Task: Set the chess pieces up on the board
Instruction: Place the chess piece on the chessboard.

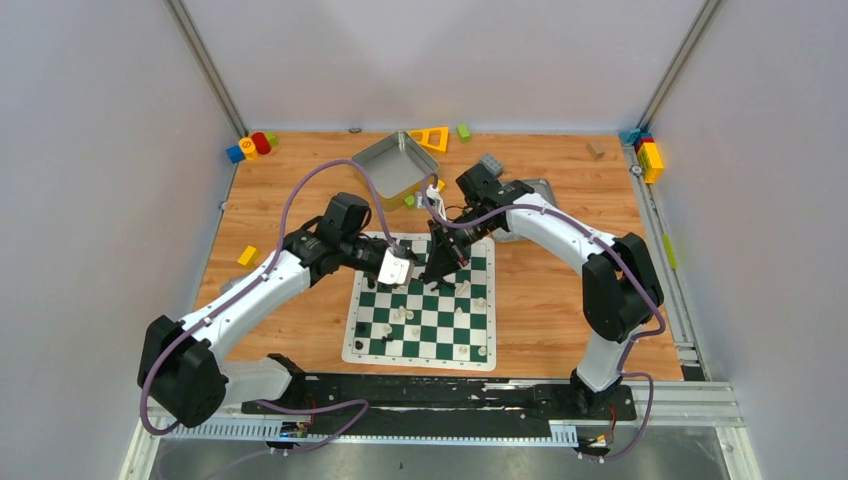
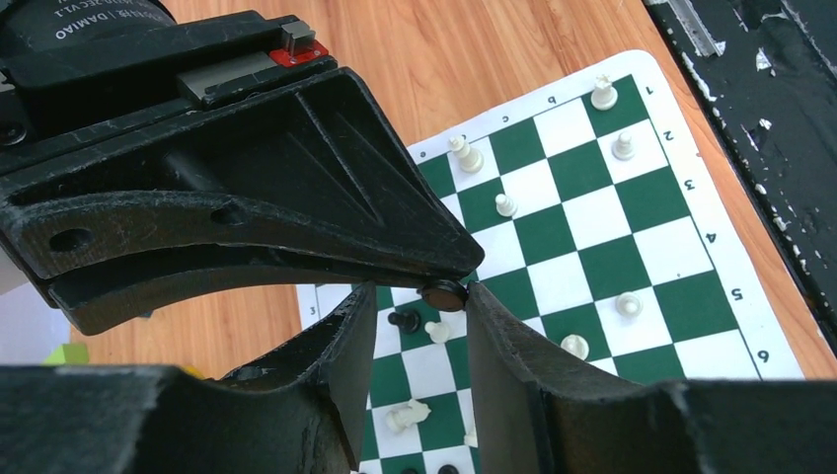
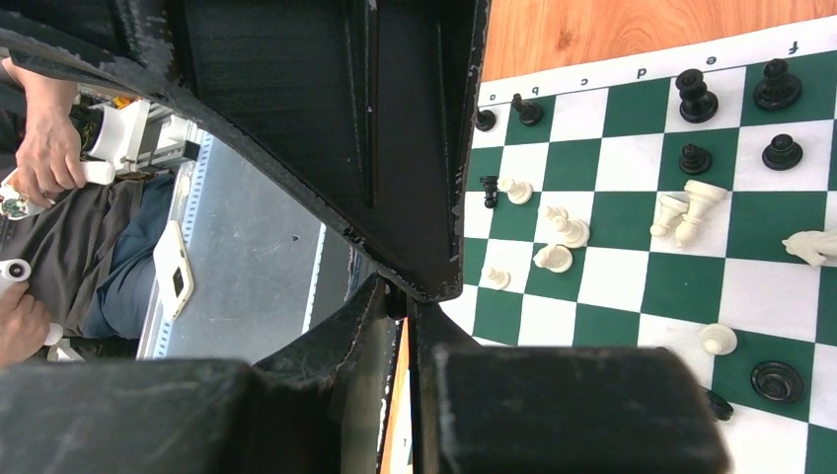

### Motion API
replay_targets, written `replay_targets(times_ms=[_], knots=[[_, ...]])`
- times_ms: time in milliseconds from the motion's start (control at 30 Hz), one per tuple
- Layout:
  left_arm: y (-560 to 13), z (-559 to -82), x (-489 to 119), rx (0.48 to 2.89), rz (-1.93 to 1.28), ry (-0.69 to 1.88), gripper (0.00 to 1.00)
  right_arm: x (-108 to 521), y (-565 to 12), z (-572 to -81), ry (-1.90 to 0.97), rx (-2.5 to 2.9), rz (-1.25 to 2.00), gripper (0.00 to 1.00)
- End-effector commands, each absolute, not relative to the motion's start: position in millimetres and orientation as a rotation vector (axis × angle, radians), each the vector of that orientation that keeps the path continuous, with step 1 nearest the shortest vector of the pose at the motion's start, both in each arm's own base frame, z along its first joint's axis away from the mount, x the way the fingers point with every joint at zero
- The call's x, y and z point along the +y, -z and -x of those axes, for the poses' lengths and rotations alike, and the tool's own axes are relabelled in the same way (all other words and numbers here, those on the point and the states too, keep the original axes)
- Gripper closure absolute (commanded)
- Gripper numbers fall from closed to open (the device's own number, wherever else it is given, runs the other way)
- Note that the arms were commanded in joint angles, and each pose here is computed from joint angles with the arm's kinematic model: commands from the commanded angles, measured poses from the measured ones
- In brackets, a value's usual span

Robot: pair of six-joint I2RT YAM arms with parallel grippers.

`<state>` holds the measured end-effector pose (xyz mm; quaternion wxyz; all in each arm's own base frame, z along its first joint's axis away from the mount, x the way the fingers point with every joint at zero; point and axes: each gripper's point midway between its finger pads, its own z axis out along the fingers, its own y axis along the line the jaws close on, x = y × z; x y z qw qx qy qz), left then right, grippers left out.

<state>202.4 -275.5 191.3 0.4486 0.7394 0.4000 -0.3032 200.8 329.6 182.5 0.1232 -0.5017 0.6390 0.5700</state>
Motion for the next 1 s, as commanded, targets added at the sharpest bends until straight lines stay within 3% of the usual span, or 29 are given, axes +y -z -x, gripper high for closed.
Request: replay_targets(times_ms=[0, 967], knots=[[-206, -198, -281, 0.898, -1.838, 0.747, 0.55, 337, -201, -206, -1.685, 1.738, 1.492, 0.89], [-195, -190, -283, 0.906, -1.866, 0.767, 0.83, 336, -205, -214, -1.691, 1.747, 1.463, 0.87]])
